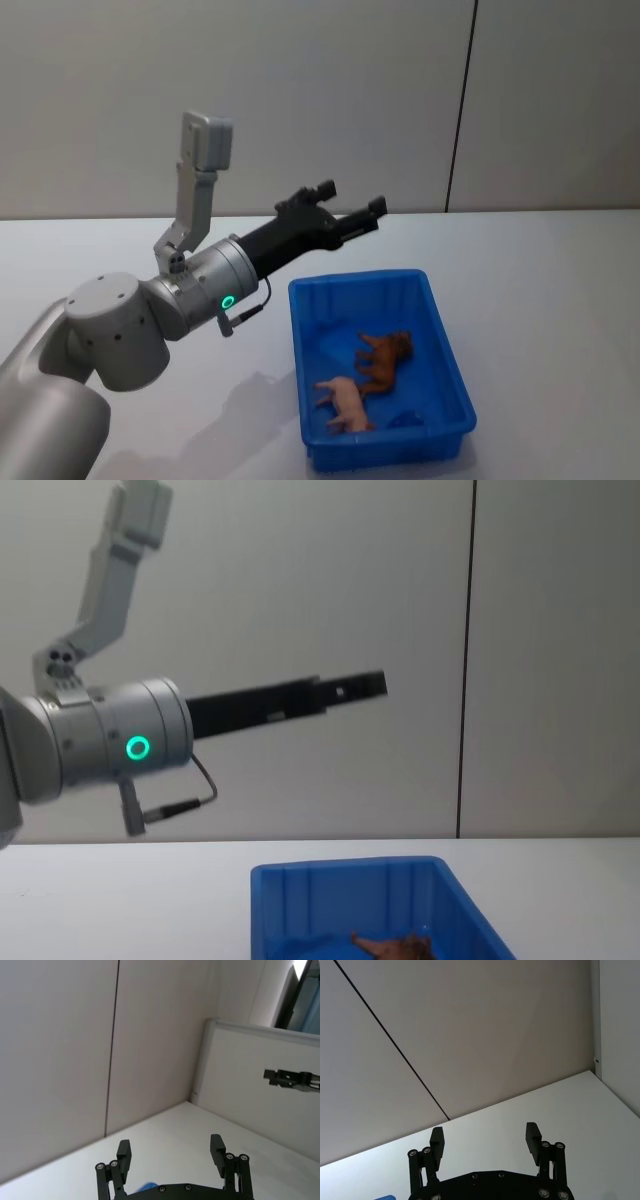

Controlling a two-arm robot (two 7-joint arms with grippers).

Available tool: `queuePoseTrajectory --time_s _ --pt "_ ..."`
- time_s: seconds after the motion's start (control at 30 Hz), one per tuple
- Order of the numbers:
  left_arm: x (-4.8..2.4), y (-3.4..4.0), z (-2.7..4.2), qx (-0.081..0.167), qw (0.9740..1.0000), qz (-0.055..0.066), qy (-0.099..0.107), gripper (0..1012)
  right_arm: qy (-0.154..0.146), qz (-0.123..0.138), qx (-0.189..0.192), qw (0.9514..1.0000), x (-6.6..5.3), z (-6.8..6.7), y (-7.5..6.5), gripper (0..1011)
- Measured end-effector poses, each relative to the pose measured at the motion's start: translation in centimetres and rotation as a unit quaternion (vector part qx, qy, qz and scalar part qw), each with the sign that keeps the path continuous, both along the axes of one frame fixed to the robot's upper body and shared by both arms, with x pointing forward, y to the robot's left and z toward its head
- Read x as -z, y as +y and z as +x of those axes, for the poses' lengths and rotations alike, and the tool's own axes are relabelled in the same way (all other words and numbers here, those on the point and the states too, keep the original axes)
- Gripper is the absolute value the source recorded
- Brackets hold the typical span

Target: Pick up the two dolls from the table and place them into the box.

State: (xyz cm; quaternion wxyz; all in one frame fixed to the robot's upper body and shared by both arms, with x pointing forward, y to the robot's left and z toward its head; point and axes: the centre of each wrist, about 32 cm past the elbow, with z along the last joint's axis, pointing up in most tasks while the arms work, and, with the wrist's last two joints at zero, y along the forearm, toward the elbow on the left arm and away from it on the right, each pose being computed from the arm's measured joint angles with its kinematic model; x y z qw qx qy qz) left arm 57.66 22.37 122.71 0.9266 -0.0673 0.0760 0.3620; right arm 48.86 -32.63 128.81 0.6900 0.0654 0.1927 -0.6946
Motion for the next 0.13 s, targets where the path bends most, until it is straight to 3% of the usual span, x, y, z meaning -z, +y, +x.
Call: queuePoseTrajectory --time_s 0.03,0.13 --pt "0.0 0.0 0.0 0.0 1.0 0.0 0.0 1001 0.0 0.0 0.0 1.0 0.0 0.0 0.0 1001" --pt "-0.54 0.02 -0.44 -0.022 0.9993 -0.002 -0.03 1001 0.0 0.0 0.0 1.0 0.0 0.0 0.0 1001"
